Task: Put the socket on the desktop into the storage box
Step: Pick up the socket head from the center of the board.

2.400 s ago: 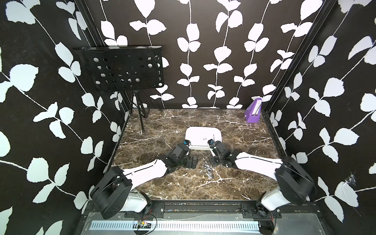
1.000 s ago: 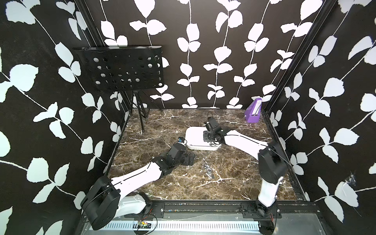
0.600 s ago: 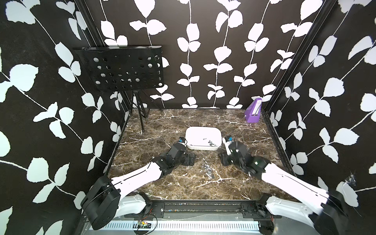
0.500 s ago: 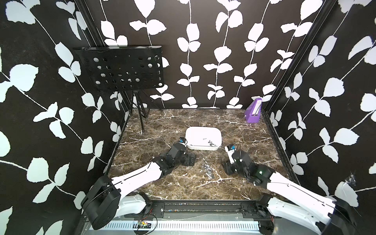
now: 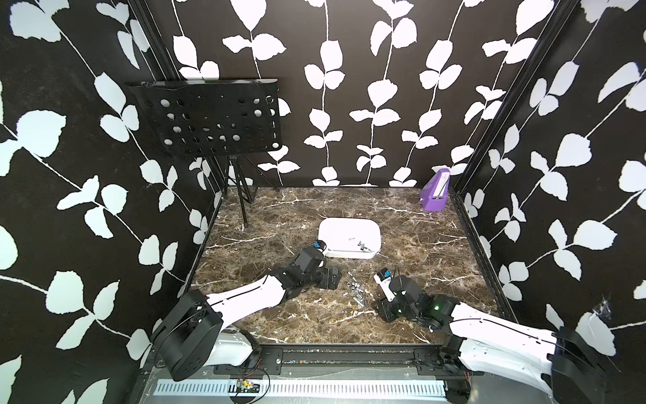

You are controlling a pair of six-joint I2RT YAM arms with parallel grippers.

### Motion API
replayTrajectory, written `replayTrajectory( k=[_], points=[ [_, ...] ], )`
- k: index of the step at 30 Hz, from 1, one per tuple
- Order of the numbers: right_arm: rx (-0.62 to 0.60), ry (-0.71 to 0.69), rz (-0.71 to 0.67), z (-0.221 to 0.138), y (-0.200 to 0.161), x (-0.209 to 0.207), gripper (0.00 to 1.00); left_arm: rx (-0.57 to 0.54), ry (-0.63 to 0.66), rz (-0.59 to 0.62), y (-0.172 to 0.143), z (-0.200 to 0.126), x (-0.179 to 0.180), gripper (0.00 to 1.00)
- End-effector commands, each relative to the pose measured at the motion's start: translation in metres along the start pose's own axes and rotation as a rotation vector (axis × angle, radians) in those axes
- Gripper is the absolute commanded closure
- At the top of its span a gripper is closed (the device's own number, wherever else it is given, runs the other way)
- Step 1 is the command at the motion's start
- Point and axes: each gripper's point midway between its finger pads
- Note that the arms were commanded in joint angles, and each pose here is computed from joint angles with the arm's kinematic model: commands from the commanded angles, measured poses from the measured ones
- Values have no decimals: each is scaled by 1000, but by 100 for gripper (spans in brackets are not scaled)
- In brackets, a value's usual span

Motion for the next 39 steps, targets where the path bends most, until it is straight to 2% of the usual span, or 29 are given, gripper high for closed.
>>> replayTrajectory(
  k=[1,10,39],
  points=[
    [5,-10,-36,6,2,3,54,-29,-40,-1,11,-4,-12,7],
    [72,-40,-99,21,-6,12,55,-34,-34,1,12,-5,-11,7],
    [123,-190,-160,42,-8,5,68,-41,-19,5,13,-7,-9,7]
  ],
)
Point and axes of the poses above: each gripper's point midway between its finger pads, its own z axis out along the fingers, its own x axis along the line the jaws close on, y = z × x, and after that the axes turned 6 degrees about z, right-handed
